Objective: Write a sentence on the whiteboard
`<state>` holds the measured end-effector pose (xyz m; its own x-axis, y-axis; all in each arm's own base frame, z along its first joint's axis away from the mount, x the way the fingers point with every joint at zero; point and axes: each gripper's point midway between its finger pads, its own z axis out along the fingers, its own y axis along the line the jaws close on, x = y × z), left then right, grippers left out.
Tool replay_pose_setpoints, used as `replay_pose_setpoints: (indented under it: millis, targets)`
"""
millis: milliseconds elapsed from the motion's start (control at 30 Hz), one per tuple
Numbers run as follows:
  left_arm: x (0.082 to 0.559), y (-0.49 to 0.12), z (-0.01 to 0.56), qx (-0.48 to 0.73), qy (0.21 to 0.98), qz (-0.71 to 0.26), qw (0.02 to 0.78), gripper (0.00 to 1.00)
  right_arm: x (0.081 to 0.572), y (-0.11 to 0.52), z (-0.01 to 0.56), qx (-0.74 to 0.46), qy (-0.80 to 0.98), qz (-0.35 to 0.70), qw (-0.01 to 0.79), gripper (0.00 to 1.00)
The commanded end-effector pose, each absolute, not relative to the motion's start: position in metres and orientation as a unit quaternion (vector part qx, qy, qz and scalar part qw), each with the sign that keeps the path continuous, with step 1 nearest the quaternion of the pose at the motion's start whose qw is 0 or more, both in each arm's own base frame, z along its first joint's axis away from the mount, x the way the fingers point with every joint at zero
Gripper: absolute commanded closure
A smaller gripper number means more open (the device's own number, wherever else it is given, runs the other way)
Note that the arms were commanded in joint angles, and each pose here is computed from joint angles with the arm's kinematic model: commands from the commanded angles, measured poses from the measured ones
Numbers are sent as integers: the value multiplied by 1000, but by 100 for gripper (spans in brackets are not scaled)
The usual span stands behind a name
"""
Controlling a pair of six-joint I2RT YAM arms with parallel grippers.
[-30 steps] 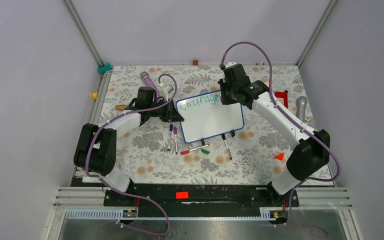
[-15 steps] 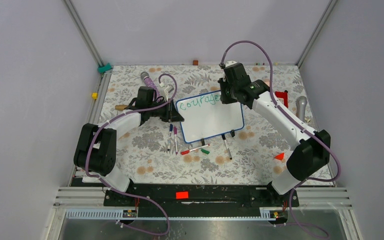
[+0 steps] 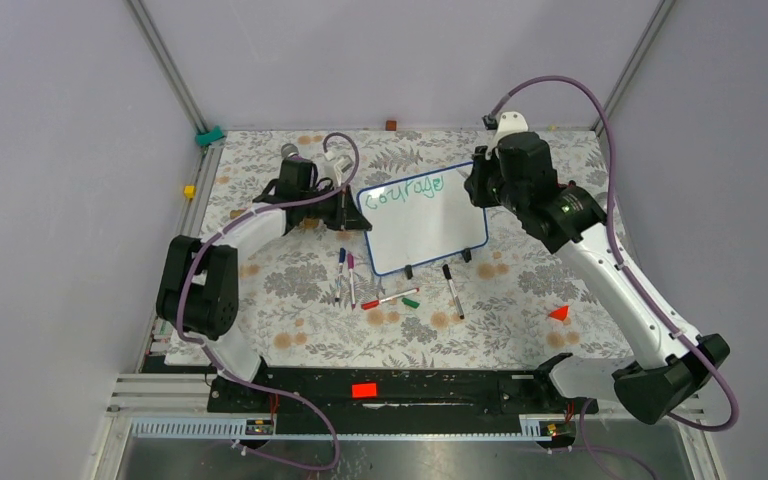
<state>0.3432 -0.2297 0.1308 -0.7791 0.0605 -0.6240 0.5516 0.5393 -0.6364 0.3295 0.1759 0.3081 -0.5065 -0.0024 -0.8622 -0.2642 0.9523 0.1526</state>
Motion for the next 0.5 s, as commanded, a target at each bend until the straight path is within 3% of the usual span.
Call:
replay_pose_setpoints:
  millis: [0, 467]
  targets:
    - [370, -230, 135, 222, 831, -421, 286, 100, 331, 153, 305, -29, 861, 114, 495, 100]
    - [342, -240, 131, 288, 798, -486, 212, 100, 332, 137, 323, -16, 861, 106, 497, 100]
